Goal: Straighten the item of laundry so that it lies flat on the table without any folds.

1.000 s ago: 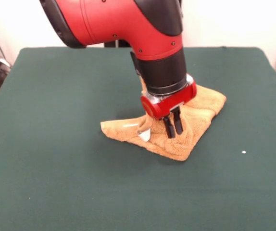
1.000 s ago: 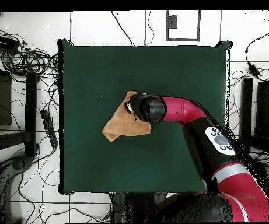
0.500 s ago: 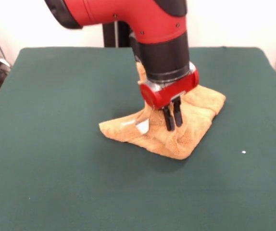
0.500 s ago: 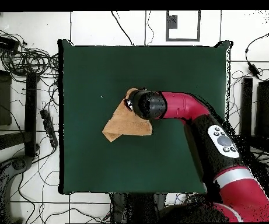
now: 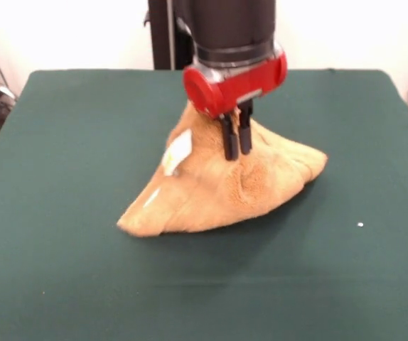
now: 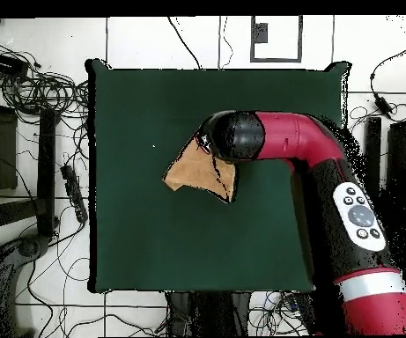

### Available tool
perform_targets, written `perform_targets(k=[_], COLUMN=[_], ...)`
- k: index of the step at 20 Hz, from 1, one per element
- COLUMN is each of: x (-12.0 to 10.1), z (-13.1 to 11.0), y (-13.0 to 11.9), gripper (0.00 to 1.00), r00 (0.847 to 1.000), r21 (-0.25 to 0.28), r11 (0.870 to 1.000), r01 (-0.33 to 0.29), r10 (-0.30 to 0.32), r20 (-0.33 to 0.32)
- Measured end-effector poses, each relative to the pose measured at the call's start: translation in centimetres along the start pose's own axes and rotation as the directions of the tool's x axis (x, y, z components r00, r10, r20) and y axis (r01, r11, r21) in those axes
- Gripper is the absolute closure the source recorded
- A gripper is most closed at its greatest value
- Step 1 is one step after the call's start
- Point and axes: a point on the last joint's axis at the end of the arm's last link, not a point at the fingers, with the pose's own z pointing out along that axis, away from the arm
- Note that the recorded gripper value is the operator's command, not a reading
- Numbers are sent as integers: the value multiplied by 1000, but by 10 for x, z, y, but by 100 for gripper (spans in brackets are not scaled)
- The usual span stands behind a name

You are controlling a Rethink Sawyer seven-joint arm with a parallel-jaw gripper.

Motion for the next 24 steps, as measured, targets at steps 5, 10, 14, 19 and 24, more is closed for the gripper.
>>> perform_targets(k=[5, 10, 14, 19, 24], x=[-10, -18, -25, -31, -37], z=[-28, -57, -89, -123, -143], y=[-15, -22, -25, -24, -18], gripper=[100, 100, 100, 100, 100], r00=[1000, 999, 998, 996, 995], r21=[43, 89, 136, 178, 195], r11=[999, 996, 991, 984, 981], r01=[-1, 5, 12, 15, 14], r10=[1, -8, -20, -30, -33], r20=[15, 38, 59, 80, 95])
